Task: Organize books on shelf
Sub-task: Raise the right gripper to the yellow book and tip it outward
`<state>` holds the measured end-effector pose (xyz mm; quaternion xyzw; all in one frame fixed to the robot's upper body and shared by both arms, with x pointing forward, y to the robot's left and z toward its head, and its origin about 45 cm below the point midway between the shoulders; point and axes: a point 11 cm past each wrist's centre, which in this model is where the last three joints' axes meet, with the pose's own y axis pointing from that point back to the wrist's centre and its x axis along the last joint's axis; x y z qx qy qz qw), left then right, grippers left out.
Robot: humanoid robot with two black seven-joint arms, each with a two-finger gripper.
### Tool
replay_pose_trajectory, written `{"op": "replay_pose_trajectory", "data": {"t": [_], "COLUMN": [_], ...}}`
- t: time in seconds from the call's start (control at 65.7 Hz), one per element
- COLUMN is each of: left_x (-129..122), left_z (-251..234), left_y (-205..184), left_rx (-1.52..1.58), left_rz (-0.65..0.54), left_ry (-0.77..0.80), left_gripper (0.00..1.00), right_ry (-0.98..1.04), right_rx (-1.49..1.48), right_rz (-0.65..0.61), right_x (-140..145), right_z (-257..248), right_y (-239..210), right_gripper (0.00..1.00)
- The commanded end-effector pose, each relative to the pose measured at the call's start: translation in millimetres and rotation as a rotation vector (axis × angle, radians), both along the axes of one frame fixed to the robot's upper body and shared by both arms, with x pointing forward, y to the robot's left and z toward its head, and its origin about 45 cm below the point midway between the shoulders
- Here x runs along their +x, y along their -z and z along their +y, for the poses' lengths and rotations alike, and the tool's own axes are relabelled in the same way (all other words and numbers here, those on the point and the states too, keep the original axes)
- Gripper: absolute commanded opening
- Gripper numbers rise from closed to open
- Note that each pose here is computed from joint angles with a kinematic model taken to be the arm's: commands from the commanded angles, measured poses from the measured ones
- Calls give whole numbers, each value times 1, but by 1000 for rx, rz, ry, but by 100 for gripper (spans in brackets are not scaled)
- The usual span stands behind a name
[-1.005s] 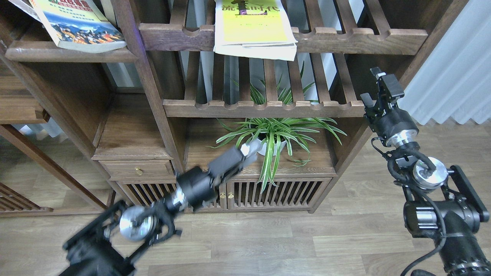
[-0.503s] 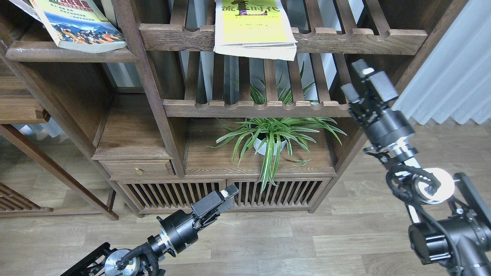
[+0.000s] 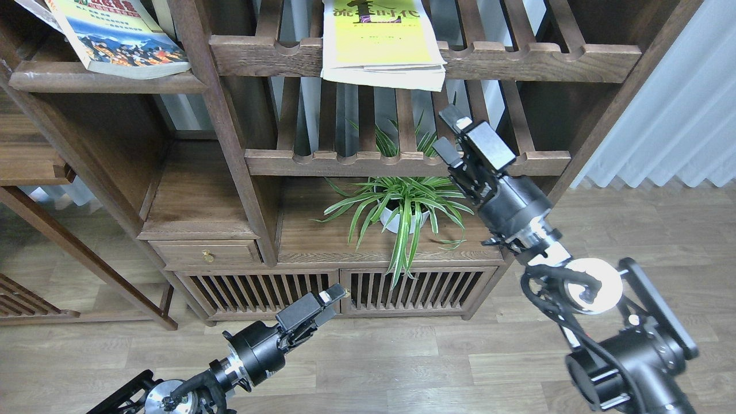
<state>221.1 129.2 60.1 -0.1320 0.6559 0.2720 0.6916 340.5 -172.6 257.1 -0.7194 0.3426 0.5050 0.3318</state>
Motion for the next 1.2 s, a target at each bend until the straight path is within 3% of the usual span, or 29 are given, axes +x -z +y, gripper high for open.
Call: {"op": "replay_pose_trajectory", "data": {"t": [0.0, 0.35, 1.188], "left_x": [0, 1, 8], "left_z": [5, 18, 33], "left_y": [5, 13, 16], "left_rx": [14, 43, 63], "left_rz": [12, 30, 30], "left_ry": [-10, -34, -74], "left_gripper": [99, 99, 99], "right_ry": [12, 49, 74], "right_rx": [7, -37, -50], "right_rz": [22, 66, 35], "right_x": [10, 24, 52], "right_z": [11, 14, 20], "right_y": [-6, -11, -48], "right_gripper": [97, 96, 94]}}
